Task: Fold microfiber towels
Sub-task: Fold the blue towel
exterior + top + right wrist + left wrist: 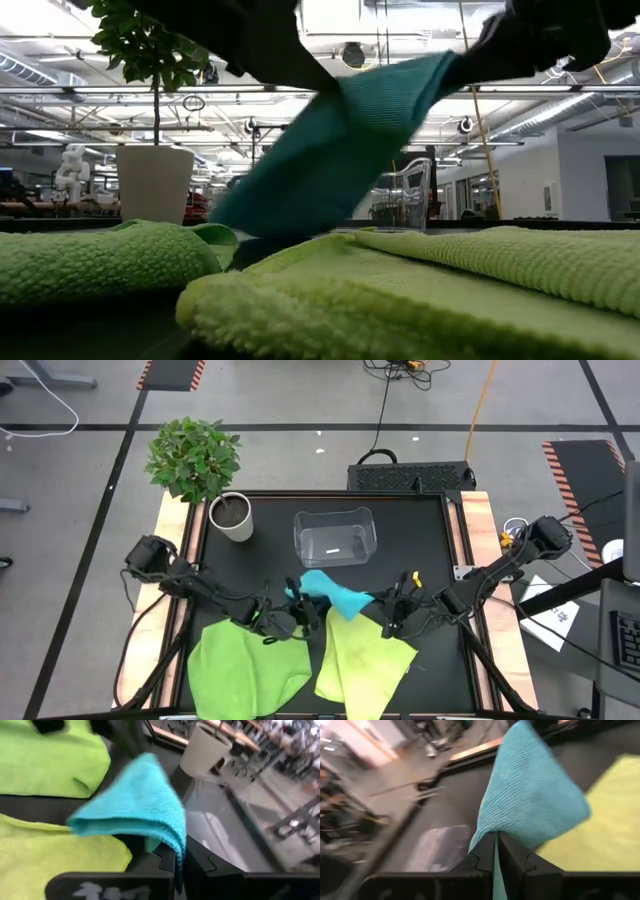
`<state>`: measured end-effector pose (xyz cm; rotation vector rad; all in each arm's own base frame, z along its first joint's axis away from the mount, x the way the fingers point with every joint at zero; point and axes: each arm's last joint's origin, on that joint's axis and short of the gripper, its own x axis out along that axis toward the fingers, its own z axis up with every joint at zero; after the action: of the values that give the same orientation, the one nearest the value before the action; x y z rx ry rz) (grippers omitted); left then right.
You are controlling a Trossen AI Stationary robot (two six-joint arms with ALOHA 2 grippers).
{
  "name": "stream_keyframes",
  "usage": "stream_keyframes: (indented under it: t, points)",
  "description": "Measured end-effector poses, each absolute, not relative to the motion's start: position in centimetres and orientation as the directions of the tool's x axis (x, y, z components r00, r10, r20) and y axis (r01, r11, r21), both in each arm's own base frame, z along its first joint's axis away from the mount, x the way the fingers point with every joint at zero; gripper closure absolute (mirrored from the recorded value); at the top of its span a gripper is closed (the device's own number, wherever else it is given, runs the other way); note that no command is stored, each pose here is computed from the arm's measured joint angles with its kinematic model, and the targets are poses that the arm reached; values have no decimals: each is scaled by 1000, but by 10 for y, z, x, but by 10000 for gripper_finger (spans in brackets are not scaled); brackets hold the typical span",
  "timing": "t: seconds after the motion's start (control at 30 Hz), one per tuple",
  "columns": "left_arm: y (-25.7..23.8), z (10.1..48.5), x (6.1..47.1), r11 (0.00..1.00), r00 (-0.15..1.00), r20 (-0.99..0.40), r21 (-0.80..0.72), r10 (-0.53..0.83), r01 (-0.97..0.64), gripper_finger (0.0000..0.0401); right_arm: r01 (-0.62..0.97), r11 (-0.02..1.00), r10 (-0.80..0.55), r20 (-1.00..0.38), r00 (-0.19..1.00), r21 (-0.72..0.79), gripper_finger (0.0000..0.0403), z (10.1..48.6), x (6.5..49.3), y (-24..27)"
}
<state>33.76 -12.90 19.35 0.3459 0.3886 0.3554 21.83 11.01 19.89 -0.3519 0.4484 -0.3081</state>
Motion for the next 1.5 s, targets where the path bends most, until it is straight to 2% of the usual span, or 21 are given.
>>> stream_keyframes:
  t: [0.23,0.43,0.63,0.87,1.07,1.5]
  points:
    - [-139,182,330,965,903,-376,229,207,-125,382,227,951,-297,-427,854,-209,399,177,204,113]
    - [-148,181,328,986,913,-400,165,73,-7,378,259,963,-262,-456,851,-70,399,164,191,118]
    - [-133,174,331,986,876,-464,154,128,-63,377,287,958,-247,-476,844,13,399,153,182,119]
    - [-97,143,346,973,799,-555,141,230,-183,377,286,957,-234,-478,847,39,399,152,179,121]
    - [-78,123,353,972,759,-609,107,231,-210,377,257,966,-205,-487,849,41,399,152,180,122]
    - [-76,121,354,974,757,-614,109,222,-197,377,219,974,-169,-477,862,51,399,155,181,125]
